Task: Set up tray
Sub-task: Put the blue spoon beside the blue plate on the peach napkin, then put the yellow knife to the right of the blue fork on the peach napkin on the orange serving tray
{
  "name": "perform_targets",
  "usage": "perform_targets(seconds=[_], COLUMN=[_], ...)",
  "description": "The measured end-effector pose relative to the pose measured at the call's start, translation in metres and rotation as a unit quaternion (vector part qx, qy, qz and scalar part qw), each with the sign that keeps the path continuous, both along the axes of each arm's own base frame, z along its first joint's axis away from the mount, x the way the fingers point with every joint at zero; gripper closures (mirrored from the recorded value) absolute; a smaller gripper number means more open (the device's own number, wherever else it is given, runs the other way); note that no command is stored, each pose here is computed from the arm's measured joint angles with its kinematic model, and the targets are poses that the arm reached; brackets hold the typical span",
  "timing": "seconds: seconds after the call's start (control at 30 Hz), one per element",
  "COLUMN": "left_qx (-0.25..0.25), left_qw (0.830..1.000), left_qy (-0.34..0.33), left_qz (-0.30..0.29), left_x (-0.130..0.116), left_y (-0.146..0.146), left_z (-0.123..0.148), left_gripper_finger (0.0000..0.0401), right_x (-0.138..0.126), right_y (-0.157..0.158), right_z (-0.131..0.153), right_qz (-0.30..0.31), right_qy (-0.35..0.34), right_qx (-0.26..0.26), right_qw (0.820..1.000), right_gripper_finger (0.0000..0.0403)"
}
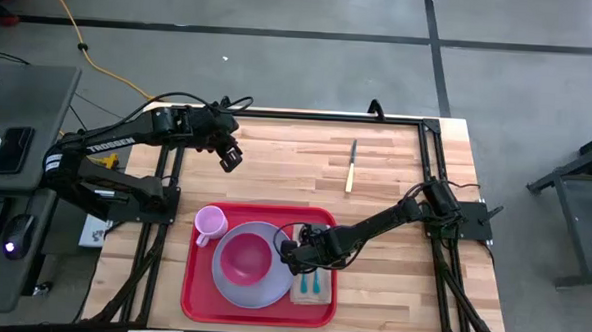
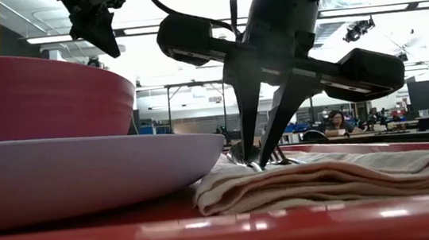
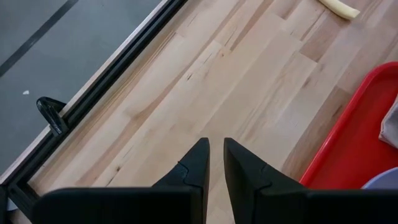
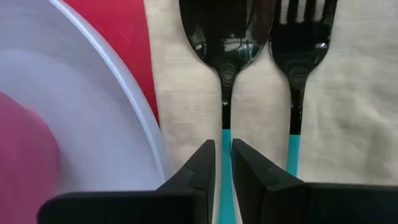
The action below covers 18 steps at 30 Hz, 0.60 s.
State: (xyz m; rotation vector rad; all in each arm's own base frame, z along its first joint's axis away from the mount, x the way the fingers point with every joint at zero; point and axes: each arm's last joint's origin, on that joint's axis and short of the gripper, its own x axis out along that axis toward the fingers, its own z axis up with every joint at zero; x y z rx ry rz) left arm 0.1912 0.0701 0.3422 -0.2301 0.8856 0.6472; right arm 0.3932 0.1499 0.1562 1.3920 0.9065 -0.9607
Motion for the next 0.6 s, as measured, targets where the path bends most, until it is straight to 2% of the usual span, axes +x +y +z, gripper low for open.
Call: perform_targets(seconds=[0.43, 0.6], left_qx=[0.001, 0.000], left_qw=[1.000, 1.000], left_qy=[-0.008, -0.007], left_qz=[-0.001, -0.002], left_x=[0.001, 0.001], left_y=[0.000, 0.000], left_z=[0.001, 0.001], left_gripper_finger=[0.0322, 0.0322], right_x=[0.001, -0.006], right_y=[0.001, -0.002], right_z=[0.005, 0.018], right_qz=[0.010, 0.012], right_qy=[-0.005, 0.006], right_qx=[0.008, 0.004], right_qw=[1.000, 1.000], right_gripper_finger=[0.0372, 0.0377])
